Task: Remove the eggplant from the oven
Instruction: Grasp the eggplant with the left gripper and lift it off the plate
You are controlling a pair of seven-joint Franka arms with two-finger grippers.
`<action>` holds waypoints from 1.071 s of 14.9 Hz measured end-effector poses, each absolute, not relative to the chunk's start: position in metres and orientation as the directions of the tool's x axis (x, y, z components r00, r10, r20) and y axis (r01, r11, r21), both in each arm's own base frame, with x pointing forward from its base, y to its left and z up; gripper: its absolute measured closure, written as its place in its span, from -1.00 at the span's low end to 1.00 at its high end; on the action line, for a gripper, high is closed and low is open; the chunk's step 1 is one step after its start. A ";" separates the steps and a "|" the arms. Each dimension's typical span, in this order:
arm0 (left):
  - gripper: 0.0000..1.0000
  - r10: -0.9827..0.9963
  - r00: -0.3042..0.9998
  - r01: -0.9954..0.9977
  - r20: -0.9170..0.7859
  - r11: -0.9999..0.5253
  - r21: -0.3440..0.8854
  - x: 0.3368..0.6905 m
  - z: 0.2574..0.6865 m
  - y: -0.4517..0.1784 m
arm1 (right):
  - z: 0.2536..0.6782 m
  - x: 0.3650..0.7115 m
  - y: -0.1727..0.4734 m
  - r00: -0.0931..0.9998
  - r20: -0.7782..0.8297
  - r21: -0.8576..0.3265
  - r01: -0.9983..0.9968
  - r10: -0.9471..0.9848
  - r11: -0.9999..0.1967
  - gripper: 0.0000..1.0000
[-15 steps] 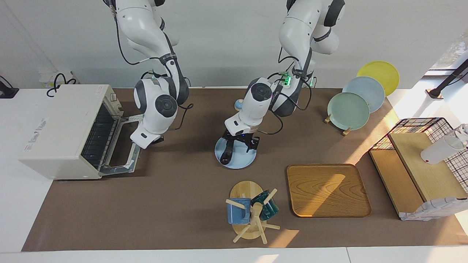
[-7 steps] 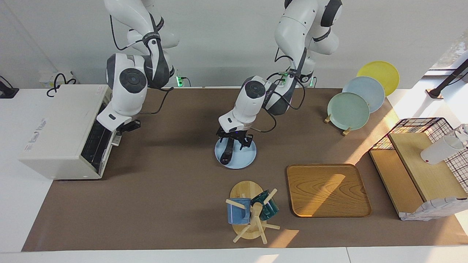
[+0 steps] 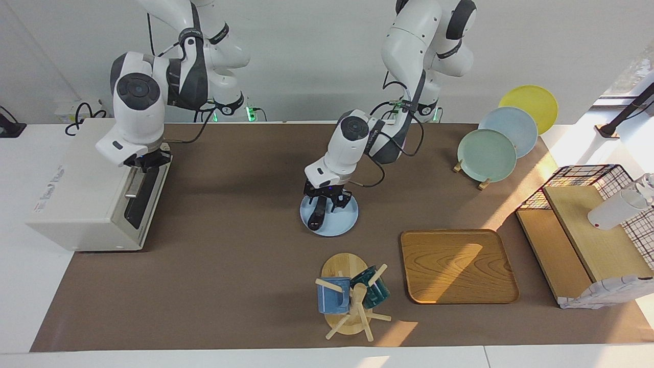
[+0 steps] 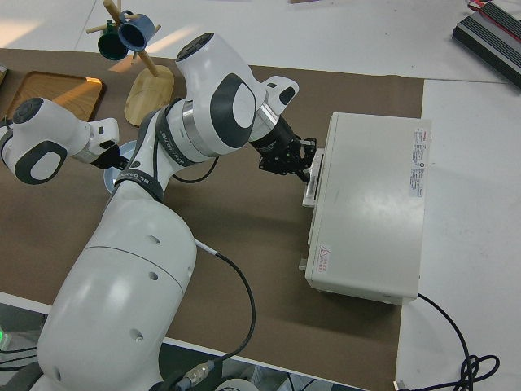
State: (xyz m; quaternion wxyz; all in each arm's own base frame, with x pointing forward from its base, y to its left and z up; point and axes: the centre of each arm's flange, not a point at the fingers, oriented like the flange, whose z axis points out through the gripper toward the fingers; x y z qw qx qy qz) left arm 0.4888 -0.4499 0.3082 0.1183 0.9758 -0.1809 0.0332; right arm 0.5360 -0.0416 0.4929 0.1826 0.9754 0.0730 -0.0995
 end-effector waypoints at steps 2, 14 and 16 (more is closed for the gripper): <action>0.23 -0.343 0.933 -0.358 0.108 -0.908 0.218 0.490 0.308 -0.449 | 0.532 0.531 -0.033 0.980 -0.171 0.260 0.149 0.107 -0.954 0.89; 0.37 -0.253 0.965 -0.263 0.069 -0.940 0.219 0.534 0.367 -0.386 | 0.558 0.548 -0.031 0.990 -0.127 0.037 0.070 0.064 -0.997 -1.00; 0.37 -0.217 0.974 -0.226 0.064 -0.949 0.221 0.551 0.389 -0.360 | 0.560 0.557 -0.025 0.989 -0.127 0.037 0.078 0.073 -0.996 -1.00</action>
